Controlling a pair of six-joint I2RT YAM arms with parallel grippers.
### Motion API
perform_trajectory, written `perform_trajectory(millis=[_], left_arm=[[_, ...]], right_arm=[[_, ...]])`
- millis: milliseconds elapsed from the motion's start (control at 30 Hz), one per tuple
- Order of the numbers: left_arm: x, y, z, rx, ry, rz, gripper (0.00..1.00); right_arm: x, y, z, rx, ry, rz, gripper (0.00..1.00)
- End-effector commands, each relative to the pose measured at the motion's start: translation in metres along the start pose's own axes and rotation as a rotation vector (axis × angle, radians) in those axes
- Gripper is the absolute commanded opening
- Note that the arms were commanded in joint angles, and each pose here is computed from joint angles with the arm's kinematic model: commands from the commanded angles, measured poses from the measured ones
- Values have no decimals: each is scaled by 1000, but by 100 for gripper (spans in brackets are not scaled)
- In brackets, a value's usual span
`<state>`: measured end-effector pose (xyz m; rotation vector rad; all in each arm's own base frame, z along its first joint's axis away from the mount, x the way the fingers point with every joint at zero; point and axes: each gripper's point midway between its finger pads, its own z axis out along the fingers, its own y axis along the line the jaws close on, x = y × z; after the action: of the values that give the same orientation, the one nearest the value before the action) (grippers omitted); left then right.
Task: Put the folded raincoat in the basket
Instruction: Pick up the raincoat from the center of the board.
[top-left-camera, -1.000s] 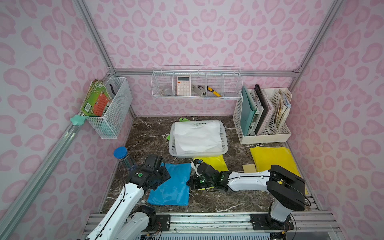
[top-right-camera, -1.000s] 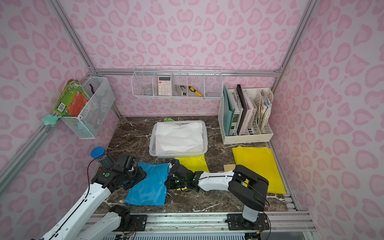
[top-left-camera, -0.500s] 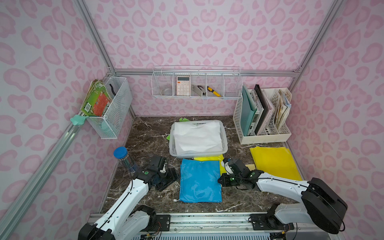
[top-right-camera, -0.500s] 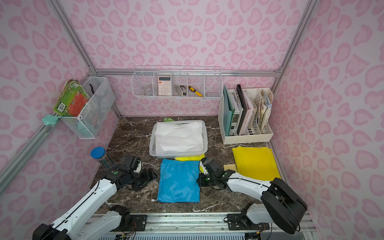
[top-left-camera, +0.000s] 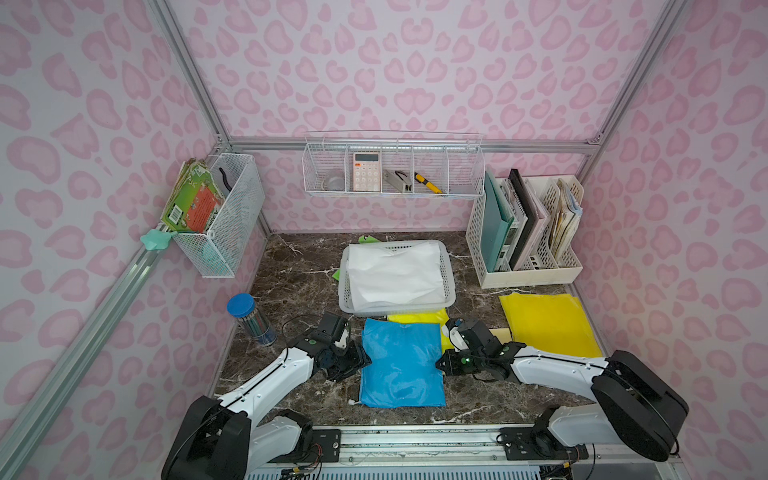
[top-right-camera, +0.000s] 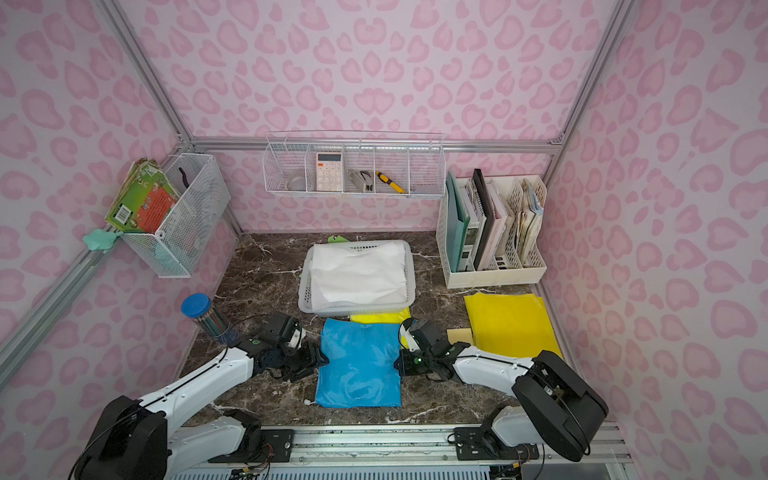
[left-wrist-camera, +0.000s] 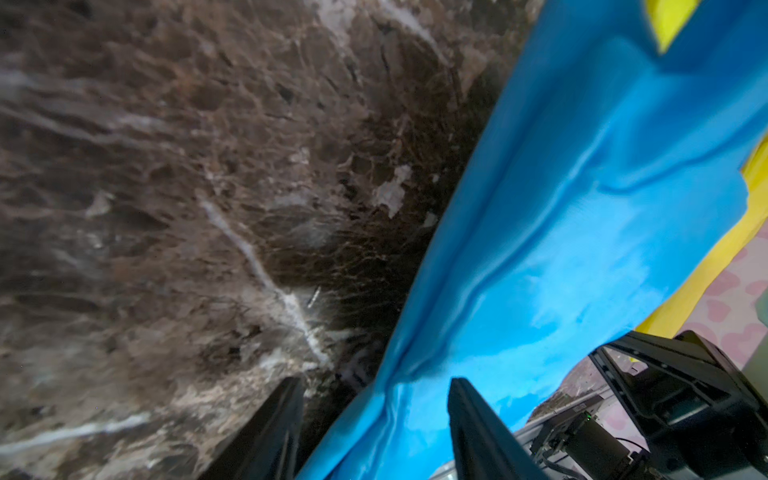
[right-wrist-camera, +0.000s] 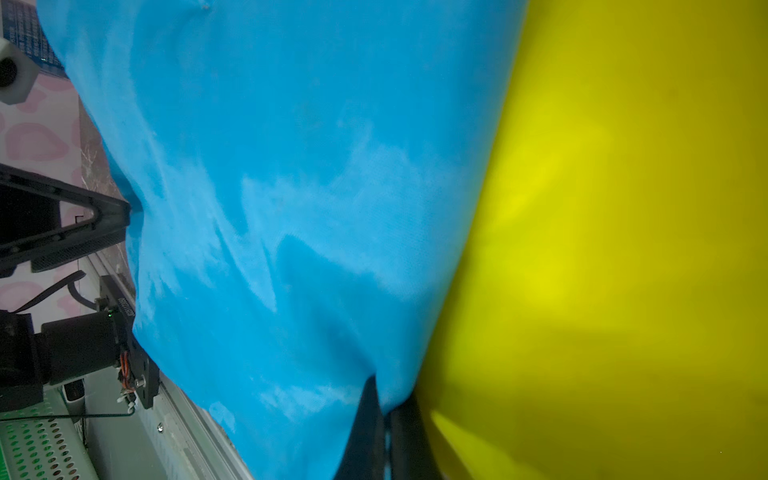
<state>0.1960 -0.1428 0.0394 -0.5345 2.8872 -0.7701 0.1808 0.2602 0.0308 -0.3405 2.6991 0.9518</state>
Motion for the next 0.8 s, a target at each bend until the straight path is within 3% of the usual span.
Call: perform_trajectory(millis=[0, 167, 467, 633, 767], left_arm=[[-6, 0, 4, 0, -26, 6, 56], [-7, -4, 7, 25, -27, 5, 41], [-14, -3, -6, -1, -82, -14, 1], [-9, 2, -34, -63, -112, -26, 0], [3, -1, -68, -91, -109, -38, 0]], right_arm=[[6, -6, 2, 24, 23, -3, 0], [6, -6, 3, 20, 25, -1, 0], [6, -2, 2, 6, 28, -2, 0], [2, 11, -7, -29, 13, 5, 0], [-3, 48, -22, -89, 6, -36, 0]])
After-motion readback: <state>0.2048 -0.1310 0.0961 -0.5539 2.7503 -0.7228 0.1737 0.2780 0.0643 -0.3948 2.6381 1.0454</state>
